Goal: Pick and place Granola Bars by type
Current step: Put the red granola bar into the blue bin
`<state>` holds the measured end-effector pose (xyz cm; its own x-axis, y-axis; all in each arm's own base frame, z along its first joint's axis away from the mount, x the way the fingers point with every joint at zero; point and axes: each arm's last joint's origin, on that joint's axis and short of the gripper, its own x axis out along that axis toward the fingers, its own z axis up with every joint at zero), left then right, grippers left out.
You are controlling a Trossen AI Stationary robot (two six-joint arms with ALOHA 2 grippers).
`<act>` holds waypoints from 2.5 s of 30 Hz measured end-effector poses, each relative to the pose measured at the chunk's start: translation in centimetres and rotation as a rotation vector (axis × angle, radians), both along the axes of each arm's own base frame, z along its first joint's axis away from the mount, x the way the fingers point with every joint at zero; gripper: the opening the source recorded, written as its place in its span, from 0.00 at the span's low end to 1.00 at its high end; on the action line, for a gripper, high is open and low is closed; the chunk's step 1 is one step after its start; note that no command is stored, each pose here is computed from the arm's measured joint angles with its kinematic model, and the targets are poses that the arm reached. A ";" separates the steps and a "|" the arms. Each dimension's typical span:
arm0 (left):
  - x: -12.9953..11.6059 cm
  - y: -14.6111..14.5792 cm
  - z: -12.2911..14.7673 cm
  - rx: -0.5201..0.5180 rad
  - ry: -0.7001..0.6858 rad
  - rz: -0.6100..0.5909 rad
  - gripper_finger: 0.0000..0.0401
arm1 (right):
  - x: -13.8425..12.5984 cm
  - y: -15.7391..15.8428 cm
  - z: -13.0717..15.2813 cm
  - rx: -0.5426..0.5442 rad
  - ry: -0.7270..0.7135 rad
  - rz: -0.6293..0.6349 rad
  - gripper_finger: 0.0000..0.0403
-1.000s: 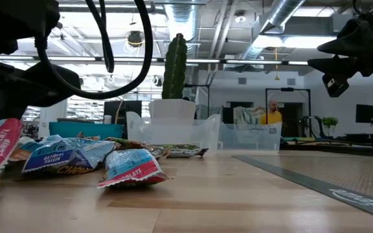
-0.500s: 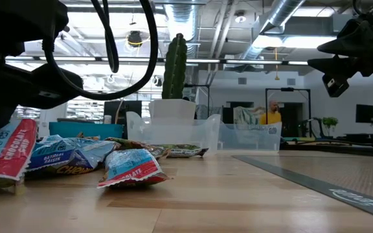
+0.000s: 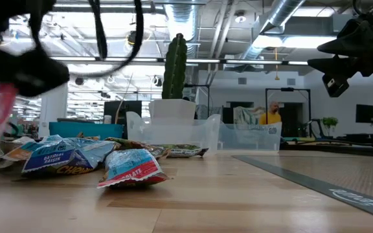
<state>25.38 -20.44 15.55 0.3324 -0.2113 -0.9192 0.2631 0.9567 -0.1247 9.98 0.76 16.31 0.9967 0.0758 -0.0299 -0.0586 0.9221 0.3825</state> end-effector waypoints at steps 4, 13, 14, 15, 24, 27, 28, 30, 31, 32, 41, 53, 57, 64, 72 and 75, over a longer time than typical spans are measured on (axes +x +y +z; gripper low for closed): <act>-0.2 1.4 1.9 0.001 -0.012 0.110 0.16 | 0.0 0.0 0.0 0.000 0.000 0.000 0.35; -0.2 8.3 8.1 -0.037 -0.151 0.481 0.16 | 0.0 0.0 0.0 0.000 0.000 0.000 0.35; -0.2 9.5 8.8 -0.039 -0.168 0.525 0.16 | 0.0 0.0 0.0 0.000 0.000 0.000 0.35; -0.3 10.8 9.4 -0.040 -0.180 0.569 0.16 | 0.0 0.0 0.0 0.000 0.000 0.000 0.35; -2.7 22.9 13.9 -0.033 -0.336 1.032 0.16 | 0.0 0.0 0.0 0.000 0.000 0.000 0.36; -4.3 26.0 14.6 0.005 -0.353 1.156 0.16 | 0.0 0.0 0.0 0.000 0.000 0.000 0.35; -4.9 26.9 14.7 0.023 -0.346 1.195 0.16 | 0.0 0.0 0.0 0.000 0.000 0.000 0.35; -6.0 28.5 14.8 0.048 -0.330 1.277 0.16 | 0.0 0.0 0.0 0.000 0.000 0.000 0.35; -6.6 29.2 14.7 0.060 -0.315 1.318 0.16 | 0.0 0.0 0.0 0.000 0.000 0.000 0.35; -7.1 29.9 14.6 0.071 -0.297 1.357 0.16 | 0.0 0.0 0.0 0.000 0.001 0.000 0.35; -10.9 34.4 13.9 0.125 -0.211 1.642 0.16 | 0.0 0.0 0.0 0.000 0.000 0.000 0.35; -11.6 39.2 9.7 0.077 -0.033 1.793 0.16 | 0.0 0.0 0.0 0.000 0.000 0.000 0.35; -10.9 40.3 7.9 0.045 0.059 1.778 0.16 | 0.0 0.0 0.0 0.000 0.000 0.000 0.36; -10.2 41.2 5.8 0.037 0.146 1.769 0.16 | 0.0 0.0 0.0 0.000 0.000 0.000 0.35; -10.4 41.7 5.9 0.077 0.125 1.771 0.25 | 0.0 0.0 0.0 0.000 0.000 0.000 0.36; -10.4 41.7 5.9 0.077 0.125 1.768 0.31 | 0.0 0.0 0.0 0.000 0.000 0.000 0.35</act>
<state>14.95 21.30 21.40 0.0278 0.3290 -0.9439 -0.9978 0.0653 -0.0066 9.98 0.76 16.30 0.9967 0.0759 -0.0303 -0.0586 0.9221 0.3825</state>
